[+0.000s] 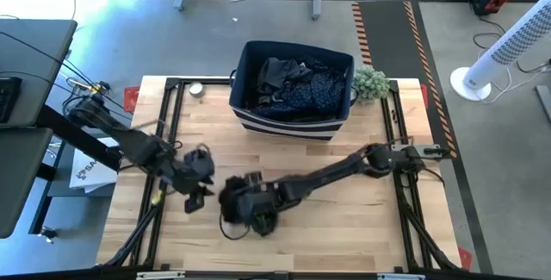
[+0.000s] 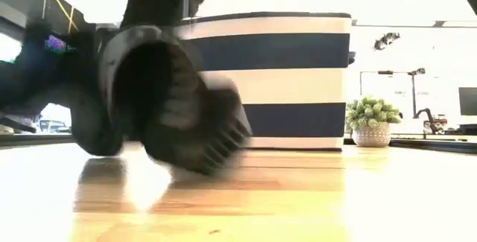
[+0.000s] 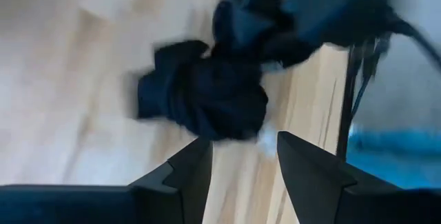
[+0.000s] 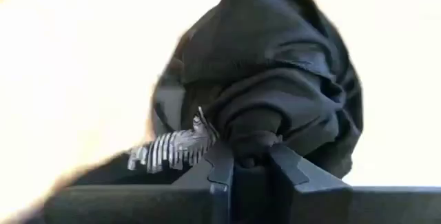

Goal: Sort clothes
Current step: Put the black boxer into the laundry bin

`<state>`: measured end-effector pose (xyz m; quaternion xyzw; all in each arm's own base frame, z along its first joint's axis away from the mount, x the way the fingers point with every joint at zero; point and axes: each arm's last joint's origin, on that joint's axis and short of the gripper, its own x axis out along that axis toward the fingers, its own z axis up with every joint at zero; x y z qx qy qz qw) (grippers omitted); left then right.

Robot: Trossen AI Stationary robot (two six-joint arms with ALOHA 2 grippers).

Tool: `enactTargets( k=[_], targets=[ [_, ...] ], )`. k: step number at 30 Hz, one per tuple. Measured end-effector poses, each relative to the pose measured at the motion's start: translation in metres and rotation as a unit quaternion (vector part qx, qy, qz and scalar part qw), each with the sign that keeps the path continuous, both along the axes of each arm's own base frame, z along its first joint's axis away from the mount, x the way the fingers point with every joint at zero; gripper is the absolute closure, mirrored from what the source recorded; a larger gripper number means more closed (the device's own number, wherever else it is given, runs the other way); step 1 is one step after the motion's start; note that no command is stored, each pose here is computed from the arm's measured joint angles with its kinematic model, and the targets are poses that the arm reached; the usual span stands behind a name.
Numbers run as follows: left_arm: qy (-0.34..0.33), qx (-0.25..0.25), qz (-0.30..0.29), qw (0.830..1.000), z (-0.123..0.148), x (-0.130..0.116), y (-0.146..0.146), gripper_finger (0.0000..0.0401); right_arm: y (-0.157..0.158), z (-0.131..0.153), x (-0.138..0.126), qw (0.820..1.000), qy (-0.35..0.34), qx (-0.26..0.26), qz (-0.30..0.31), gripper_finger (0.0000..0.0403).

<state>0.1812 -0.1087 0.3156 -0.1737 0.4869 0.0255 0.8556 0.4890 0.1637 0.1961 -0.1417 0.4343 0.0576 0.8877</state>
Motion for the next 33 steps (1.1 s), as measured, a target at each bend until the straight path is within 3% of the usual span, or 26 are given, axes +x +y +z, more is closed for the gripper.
enactTargets(
  k=[5,9,12,16,21,25,29,33],
  targets=[
    [-0.091,0.017,0.085,0.992,0.052,-0.019,0.019,0.0251,-0.045,0.123,-0.007,0.995,-0.089,-0.029,-0.025,0.0386],
    [-0.174,0.022,0.13,0.976,0.087,-0.034,0.032,0.0255,-0.093,0.17,-0.026,0.984,-0.148,-0.054,-0.089,0.0392],
    [-0.224,0.043,0.147,0.963,0.106,-0.044,0.041,0.0255,-0.134,0.214,-0.056,0.959,-0.202,-0.061,-0.19,0.0383],
    [-0.265,0.089,0.153,0.948,0.122,-0.055,0.051,0.0255,-0.192,0.255,-0.092,0.905,-0.253,-0.078,-0.333,0.038],
    [-0.282,0.158,0.143,0.936,0.127,-0.062,0.058,0.0255,-0.253,0.264,-0.109,0.873,-0.269,-0.053,-0.403,0.0379],
    [-0.282,0.19,0.126,0.932,0.128,-0.064,0.059,0.0255,-0.293,0.255,-0.109,0.874,-0.265,0.018,-0.408,0.0379],
    [-0.281,0.197,0.122,0.931,0.128,-0.064,0.06,0.0255,-0.314,0.212,-0.087,0.886,-0.194,0.095,-0.411,0.0378],
    [-0.282,0.188,0.131,0.932,0.128,-0.064,0.06,0.0255,-0.329,0.158,-0.07,0.885,-0.081,0.099,-0.448,0.0378]
  ],
)
